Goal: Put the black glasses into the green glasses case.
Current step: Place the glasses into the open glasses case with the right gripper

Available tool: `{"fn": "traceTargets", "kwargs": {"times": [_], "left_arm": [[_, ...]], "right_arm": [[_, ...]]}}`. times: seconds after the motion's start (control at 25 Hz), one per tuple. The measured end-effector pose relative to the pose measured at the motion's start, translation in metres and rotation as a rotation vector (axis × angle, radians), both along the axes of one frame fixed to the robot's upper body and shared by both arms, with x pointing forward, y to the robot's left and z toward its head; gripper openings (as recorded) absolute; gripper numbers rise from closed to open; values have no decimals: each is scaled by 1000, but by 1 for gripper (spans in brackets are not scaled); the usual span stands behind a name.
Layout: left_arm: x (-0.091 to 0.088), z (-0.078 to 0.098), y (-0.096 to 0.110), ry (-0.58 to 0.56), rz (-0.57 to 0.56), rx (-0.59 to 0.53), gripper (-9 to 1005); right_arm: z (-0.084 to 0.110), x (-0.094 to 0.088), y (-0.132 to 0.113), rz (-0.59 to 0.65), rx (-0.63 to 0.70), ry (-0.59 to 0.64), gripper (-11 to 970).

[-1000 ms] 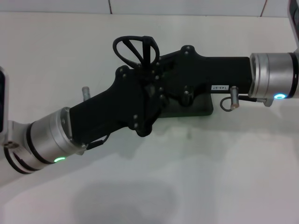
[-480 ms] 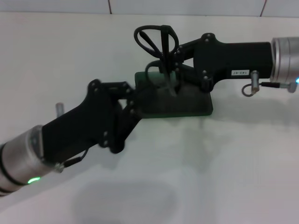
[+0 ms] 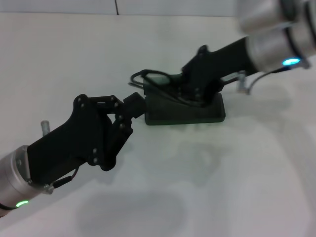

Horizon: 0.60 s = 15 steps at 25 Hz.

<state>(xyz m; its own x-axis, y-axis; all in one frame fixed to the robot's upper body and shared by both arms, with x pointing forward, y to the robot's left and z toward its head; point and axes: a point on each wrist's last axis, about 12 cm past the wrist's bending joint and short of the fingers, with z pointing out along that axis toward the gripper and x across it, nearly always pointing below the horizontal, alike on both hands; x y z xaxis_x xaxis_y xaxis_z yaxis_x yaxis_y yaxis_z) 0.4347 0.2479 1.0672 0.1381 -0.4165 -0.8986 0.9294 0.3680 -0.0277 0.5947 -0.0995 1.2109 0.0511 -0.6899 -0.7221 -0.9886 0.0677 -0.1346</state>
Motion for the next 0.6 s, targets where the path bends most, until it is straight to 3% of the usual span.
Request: {"fn": "traceTargets", "kwargs": {"times": [0.24, 0.6], "left_arm": [[-2, -1, 2, 5, 15, 0, 44], [-2, -3, 2, 19, 36, -7, 44]], "right_arm": [[-17, 7, 32, -42, -172, -92, 104], [-24, 12, 40, -51, -259, -113, 103]]}}
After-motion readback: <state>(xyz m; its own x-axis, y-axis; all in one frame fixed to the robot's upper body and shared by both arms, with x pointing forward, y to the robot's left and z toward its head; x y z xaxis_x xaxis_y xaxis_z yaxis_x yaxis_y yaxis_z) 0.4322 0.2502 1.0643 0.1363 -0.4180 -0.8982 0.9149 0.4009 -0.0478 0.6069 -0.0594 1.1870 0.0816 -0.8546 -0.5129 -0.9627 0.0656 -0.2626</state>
